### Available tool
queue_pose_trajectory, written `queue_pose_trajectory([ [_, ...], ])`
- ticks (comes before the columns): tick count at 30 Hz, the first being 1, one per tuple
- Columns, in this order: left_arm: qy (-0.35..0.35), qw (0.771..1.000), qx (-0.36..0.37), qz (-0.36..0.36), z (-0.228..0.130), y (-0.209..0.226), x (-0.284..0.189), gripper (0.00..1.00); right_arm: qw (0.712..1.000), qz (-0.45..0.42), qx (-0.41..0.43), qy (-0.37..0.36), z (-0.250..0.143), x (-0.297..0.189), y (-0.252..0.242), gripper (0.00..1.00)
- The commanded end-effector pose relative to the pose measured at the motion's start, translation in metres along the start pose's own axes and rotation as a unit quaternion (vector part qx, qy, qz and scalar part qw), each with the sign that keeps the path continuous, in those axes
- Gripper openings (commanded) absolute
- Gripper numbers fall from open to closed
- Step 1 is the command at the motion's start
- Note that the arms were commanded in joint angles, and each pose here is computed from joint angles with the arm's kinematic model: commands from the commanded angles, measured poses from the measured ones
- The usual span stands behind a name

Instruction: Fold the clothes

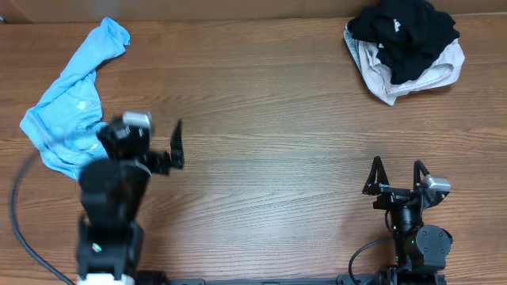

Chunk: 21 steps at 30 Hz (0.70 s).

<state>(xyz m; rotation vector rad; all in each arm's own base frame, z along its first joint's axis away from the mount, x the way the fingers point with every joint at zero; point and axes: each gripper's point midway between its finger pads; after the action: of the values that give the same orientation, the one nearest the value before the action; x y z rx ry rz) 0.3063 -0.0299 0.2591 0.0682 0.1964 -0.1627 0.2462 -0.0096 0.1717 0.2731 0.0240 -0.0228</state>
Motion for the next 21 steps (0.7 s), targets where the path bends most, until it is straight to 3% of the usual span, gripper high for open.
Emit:
queue_pose_trajectory([
  [1,-0.045,0.999,0.005,0.006,-0.036,-0.003,-0.012,1.0,1.0,0.002,0.003,-0.002,-0.002,0.0,0.0,1.0],
  [7,-0.083,0.996,-0.004,0.023,-0.073,-0.002,-0.024,1.0,1.0,0.002,0.003,-0.002,-0.002,0.0,0.0,1.0],
  [13,-0.112,0.993,-0.003,0.048,-0.079,0.004,-0.034,1.0,1.0,0.002,0.003,-0.002,-0.002,0.0,0.0,1.0],
  [21,-0.09,0.993,-0.009,0.078,-0.097,0.015,-0.041,1.0,1.0,0.002,0.003,-0.002,-0.002,0.0,0.0,1.0],
])
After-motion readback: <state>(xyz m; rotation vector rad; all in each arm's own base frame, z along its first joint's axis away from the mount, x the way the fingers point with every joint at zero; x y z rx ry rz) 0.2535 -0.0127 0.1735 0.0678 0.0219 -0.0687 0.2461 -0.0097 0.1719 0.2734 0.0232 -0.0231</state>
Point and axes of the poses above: each gripper's point midway between its finger pads, its own x axis out along the fingers, its own y axis along the line the jaws close on, z = x × y, and after that the axes turned 1 degree about x, right-handed
